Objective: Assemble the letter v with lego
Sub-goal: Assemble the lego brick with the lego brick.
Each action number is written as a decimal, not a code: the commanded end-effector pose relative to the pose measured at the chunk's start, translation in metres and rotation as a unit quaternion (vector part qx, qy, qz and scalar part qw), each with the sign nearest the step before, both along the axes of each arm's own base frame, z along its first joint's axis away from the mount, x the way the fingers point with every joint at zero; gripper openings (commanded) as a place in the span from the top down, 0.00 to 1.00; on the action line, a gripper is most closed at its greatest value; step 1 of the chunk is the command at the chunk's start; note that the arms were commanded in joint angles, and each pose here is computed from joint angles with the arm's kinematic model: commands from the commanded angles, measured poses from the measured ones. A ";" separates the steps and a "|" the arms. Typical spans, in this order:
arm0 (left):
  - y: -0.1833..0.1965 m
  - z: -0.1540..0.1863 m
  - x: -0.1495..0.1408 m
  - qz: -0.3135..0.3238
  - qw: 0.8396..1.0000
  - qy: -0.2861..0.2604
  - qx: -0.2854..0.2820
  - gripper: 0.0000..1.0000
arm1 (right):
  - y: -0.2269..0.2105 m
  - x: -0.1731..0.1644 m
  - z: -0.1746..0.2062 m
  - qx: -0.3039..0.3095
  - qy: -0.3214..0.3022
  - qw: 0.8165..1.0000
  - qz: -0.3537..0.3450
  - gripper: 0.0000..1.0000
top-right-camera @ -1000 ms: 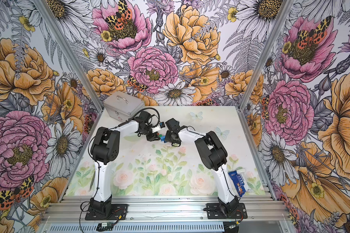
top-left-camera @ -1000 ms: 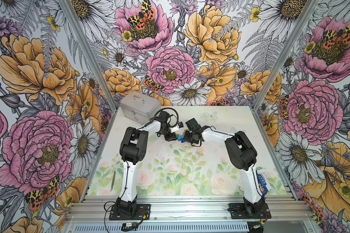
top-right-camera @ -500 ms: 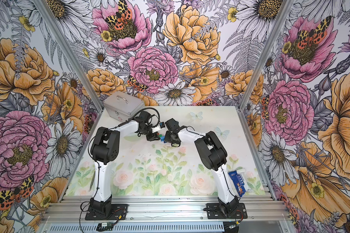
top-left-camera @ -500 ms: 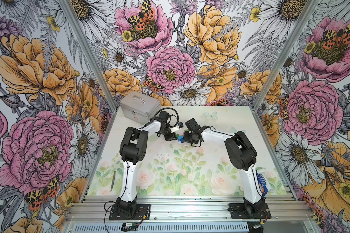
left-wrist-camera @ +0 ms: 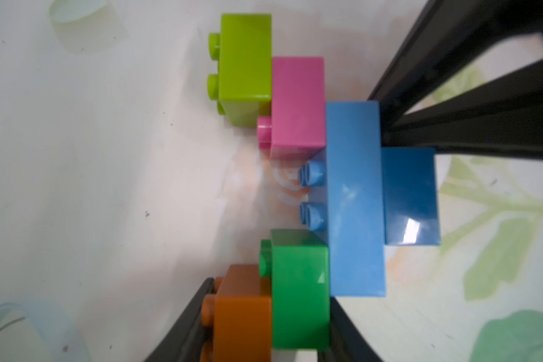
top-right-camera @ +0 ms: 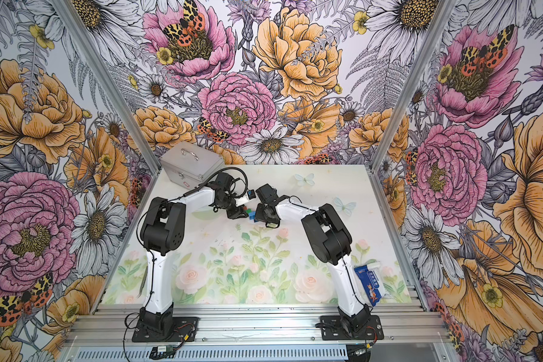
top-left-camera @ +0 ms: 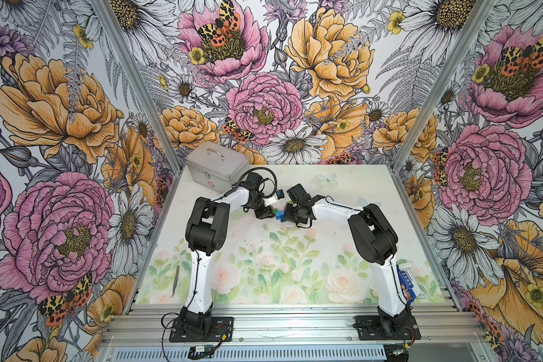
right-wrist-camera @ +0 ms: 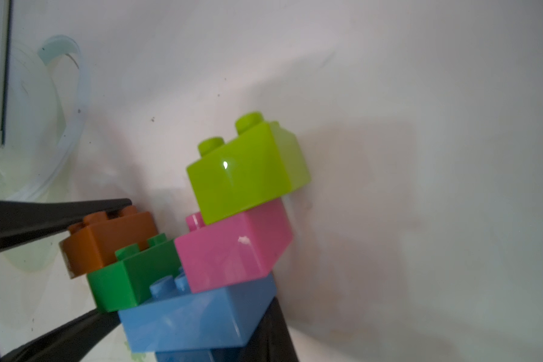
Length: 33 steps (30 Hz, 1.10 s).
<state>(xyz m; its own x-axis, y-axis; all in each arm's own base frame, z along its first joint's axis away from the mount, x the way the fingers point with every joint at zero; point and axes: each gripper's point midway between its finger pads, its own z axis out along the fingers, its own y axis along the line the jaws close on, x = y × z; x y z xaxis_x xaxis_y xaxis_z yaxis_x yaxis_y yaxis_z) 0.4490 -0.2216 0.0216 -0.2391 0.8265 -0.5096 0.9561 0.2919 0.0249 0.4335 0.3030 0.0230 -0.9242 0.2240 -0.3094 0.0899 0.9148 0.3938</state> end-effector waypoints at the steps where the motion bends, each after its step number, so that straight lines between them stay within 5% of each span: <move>1: -0.003 0.004 -0.005 -0.016 1.000 0.002 -0.007 0.51 | 0.006 0.011 0.003 0.002 -0.016 1.000 0.003 0.95; 33: -0.005 0.006 -0.009 -0.026 0.999 0.009 -0.016 0.51 | 0.014 0.017 0.005 -0.030 -0.041 0.997 0.056 0.94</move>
<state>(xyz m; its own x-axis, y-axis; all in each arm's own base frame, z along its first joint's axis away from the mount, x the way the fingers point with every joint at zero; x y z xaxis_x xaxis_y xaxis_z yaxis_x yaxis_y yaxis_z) 0.4495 -0.2206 0.0216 -0.2406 0.8261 -0.5096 0.9555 0.2938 0.0251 0.4392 0.3058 0.0228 -0.9282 0.1067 -0.3565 -0.0166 0.9452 0.3260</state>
